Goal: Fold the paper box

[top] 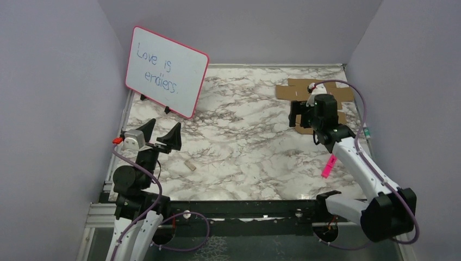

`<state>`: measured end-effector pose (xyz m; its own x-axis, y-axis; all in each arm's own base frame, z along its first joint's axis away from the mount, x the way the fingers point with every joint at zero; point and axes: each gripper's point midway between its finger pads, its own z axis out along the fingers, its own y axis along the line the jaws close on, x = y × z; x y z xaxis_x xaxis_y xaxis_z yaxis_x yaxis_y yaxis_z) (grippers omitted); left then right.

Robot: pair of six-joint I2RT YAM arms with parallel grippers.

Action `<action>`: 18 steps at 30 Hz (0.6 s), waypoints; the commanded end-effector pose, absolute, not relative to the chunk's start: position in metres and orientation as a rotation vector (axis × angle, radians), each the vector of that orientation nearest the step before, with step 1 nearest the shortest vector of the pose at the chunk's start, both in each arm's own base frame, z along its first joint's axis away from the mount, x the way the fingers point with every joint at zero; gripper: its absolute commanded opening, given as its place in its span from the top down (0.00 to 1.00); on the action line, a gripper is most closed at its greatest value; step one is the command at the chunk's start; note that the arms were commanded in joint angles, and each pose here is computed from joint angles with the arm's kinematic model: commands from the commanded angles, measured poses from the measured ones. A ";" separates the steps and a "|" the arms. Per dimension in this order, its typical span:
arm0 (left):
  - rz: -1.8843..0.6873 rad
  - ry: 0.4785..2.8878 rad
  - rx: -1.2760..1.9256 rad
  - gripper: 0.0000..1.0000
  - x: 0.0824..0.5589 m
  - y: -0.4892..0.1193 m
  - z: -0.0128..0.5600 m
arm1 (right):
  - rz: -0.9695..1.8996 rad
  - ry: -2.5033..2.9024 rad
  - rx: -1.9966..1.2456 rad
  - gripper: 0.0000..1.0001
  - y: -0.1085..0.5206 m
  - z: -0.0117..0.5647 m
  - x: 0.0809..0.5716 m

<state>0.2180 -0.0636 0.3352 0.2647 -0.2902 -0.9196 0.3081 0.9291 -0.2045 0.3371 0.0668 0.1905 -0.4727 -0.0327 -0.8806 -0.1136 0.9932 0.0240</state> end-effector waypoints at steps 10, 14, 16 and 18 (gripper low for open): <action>-0.399 1.381 -0.111 0.01 0.234 -0.057 0.276 | -0.176 2.316 -0.001 0.13 0.044 0.114 0.382; -0.374 1.380 -0.131 0.01 0.234 -0.052 0.279 | -0.260 2.356 -0.014 0.22 0.039 0.094 0.399; -0.359 1.393 -0.125 0.01 0.233 -0.051 0.279 | -0.280 2.370 -0.031 0.27 0.040 0.087 0.407; -0.354 1.396 -0.120 0.01 0.233 -0.051 0.279 | -0.281 2.376 -0.048 0.31 0.043 0.081 0.417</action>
<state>0.2350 -0.0572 0.2672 0.1083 -0.3192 -0.9415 0.2018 0.9344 -0.2936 0.3968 0.0461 0.0809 -0.7425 -0.0908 -0.6637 0.0259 0.9861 -0.1639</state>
